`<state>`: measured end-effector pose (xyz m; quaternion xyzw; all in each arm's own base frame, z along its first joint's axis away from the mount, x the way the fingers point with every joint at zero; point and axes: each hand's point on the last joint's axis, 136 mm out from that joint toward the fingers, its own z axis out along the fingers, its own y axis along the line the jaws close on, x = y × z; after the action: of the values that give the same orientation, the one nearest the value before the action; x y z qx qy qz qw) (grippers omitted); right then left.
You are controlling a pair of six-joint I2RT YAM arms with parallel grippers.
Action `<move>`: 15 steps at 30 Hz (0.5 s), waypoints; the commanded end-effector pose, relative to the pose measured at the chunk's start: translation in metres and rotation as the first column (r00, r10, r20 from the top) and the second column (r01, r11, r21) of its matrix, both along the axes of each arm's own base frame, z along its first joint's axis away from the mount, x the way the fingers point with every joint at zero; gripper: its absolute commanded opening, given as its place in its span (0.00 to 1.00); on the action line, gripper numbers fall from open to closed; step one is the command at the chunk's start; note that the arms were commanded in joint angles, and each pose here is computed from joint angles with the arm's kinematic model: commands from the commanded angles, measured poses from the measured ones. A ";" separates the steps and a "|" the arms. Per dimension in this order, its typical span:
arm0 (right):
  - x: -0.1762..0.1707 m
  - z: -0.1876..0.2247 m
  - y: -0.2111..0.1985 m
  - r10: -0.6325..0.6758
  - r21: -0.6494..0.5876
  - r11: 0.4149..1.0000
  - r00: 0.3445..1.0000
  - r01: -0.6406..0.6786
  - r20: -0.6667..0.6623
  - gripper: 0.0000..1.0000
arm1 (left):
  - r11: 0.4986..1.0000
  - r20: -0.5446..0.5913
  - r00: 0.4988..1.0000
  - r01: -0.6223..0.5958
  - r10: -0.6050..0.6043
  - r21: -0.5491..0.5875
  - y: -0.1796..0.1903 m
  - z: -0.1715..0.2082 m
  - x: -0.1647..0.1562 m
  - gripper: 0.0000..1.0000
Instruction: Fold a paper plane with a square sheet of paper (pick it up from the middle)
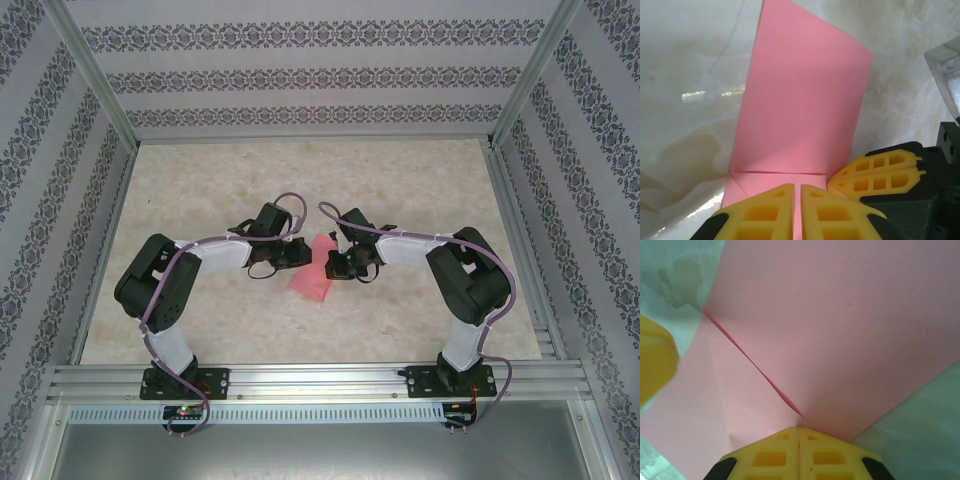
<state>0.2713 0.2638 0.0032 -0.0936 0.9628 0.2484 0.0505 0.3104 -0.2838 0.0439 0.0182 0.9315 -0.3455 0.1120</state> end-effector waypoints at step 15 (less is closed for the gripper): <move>0.003 0.024 -0.010 0.012 -0.012 1.000 0.998 -0.011 0.061 0.07 | 0.982 -0.167 0.985 -0.004 0.037 0.190 0.020 -0.061 -0.029 0.09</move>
<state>0.2738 0.2639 0.0144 -0.1061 0.9594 0.2524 0.0679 0.3033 -0.2879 0.0180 0.0155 0.9429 -0.3232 0.0791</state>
